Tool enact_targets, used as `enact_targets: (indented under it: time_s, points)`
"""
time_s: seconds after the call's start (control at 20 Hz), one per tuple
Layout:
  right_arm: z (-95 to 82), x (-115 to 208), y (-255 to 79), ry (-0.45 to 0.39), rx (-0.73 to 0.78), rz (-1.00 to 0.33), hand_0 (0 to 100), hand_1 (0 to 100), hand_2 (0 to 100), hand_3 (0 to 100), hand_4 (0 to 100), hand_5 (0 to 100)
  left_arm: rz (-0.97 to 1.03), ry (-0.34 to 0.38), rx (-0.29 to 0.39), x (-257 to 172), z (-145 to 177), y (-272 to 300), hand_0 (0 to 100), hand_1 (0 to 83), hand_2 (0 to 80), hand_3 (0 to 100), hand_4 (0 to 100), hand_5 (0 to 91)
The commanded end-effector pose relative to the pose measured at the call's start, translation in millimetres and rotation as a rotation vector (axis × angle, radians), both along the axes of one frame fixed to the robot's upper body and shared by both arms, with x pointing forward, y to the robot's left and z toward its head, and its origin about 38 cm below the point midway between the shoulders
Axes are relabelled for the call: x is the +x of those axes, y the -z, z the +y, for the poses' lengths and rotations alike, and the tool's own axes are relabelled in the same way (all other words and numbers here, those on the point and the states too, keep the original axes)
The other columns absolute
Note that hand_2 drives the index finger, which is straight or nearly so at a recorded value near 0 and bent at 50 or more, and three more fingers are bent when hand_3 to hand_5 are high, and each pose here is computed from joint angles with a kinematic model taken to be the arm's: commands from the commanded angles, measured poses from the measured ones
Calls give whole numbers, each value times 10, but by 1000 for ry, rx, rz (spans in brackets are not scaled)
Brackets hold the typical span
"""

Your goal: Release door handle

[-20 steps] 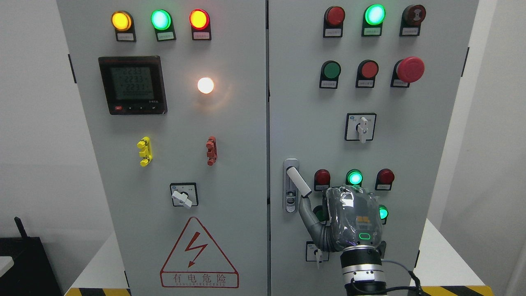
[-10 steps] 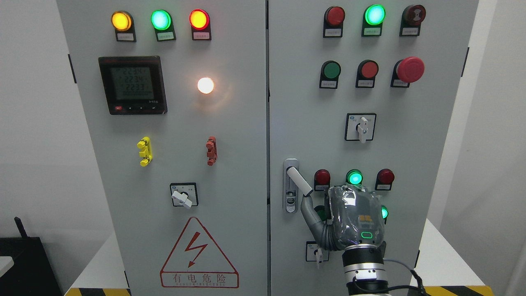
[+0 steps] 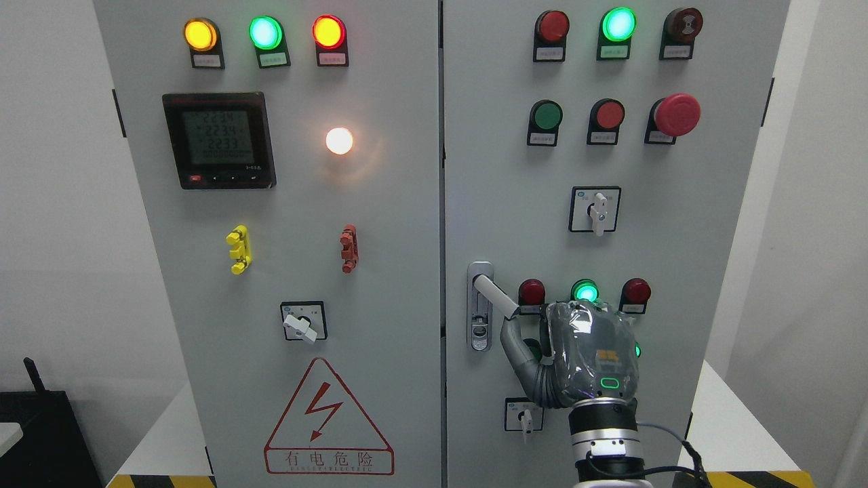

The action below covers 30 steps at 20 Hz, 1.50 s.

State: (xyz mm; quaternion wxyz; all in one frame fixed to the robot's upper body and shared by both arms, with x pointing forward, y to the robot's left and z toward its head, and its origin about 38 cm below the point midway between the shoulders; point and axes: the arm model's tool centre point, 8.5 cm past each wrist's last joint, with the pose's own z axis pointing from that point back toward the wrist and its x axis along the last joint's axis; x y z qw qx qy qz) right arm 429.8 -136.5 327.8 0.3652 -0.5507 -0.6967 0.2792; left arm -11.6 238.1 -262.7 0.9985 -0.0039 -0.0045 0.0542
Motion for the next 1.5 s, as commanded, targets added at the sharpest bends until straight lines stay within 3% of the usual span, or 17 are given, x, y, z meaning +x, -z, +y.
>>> enact_targets:
  time_s: [0.0,1.45]
  points:
    - [-36,12,-39,7,6,-7,540,131,971,1000,901,1000,-23,-15,-1,153,-5,1,120,389,0,0,0,0]
    - [-50,26,-145,12,9,-29,545,131,974,1000,902,999,-25,-15,-1,158,-5,1,120,389,0,0,0,0]
